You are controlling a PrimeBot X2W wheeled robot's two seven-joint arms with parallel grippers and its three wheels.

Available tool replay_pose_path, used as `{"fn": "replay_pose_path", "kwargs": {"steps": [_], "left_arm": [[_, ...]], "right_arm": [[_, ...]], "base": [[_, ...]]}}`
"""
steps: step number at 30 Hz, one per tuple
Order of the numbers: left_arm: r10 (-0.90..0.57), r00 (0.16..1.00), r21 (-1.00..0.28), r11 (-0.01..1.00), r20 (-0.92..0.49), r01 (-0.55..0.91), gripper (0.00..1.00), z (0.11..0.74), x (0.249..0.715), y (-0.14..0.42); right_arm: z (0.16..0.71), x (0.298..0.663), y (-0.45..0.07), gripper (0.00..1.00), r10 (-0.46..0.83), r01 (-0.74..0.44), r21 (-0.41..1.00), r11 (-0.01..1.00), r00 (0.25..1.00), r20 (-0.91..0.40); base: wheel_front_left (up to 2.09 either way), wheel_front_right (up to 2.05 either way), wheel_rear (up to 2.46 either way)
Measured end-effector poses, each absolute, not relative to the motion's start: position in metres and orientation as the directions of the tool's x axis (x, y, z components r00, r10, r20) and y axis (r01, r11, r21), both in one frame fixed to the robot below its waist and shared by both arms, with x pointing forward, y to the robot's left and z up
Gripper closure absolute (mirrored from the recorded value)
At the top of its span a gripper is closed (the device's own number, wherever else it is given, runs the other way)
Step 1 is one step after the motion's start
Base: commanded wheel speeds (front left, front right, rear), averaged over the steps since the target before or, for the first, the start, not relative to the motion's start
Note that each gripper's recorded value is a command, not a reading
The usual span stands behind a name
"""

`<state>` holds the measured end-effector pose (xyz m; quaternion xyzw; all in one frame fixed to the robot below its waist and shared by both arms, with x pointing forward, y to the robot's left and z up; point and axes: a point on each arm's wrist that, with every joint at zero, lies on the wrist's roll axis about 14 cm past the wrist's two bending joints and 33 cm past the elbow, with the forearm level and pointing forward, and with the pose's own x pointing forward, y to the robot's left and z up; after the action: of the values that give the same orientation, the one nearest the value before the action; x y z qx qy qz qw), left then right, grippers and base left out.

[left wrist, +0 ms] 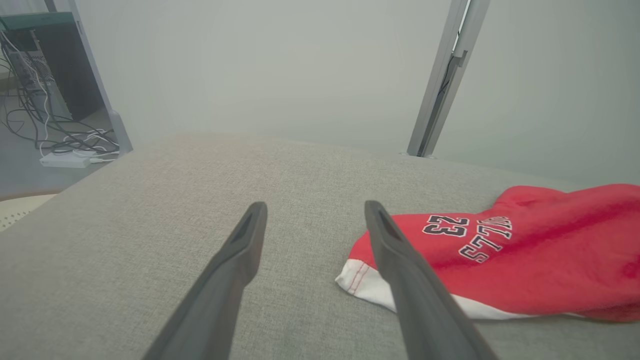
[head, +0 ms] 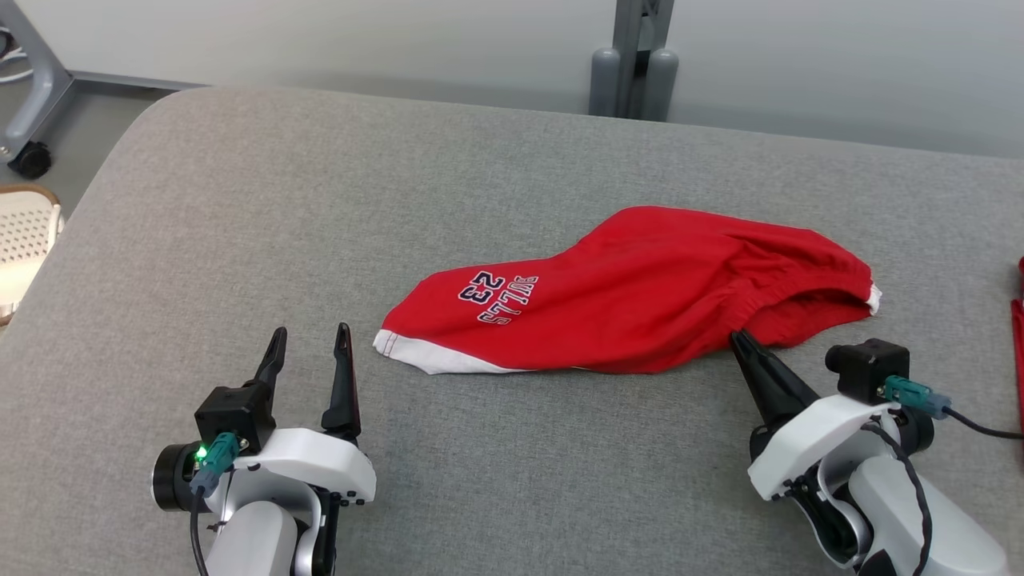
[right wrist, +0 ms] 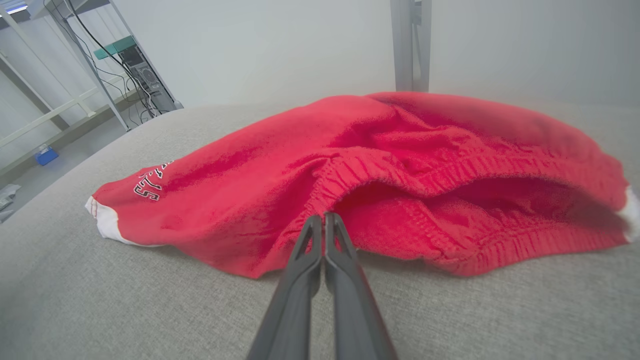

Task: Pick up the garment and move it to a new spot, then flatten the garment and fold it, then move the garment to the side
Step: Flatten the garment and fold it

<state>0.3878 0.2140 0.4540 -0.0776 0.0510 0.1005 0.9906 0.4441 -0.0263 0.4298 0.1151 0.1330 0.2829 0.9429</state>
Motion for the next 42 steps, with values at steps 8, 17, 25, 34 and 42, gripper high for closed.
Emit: {"fn": "replay_pose_path", "kwargs": {"steps": [8,17,25,34,42], "left_arm": [[0.177,0.978,-0.152,0.970,-0.108,-0.192,0.00,0.457,0.388,0.207],[0.143,0.986,-0.167,0.974,-0.085,-0.156,0.00,0.465,0.386,0.197],[0.121,0.990,-0.175,0.976,-0.077,-0.133,0.00,0.468,0.384,0.190],[0.109,0.989,-0.178,0.976,-0.101,-0.126,0.00,0.460,0.384,0.187],[0.132,0.983,-0.165,0.975,-0.124,-0.152,0.00,0.453,0.386,0.196]], "right_arm": [[0.485,0.458,-0.044,1.00,0.531,-0.511,0.238,0.826,0.847,-0.027],[0.530,0.447,-0.067,1.00,0.530,-0.531,0.151,0.834,0.847,0.048],[0.497,0.423,-0.098,1.00,0.536,-0.505,0.180,0.844,0.804,-0.256],[0.452,0.429,-0.114,1.00,0.503,-0.456,0.224,0.861,0.700,-0.508],[0.398,0.451,-0.126,0.51,0.400,-0.426,0.134,0.895,0.634,-0.661]], "base": [[0.00,0.00,0.00],[0.00,0.00,0.00],[0.00,0.00,0.00],[0.00,0.00,0.00],[0.00,0.00,0.00]]}}
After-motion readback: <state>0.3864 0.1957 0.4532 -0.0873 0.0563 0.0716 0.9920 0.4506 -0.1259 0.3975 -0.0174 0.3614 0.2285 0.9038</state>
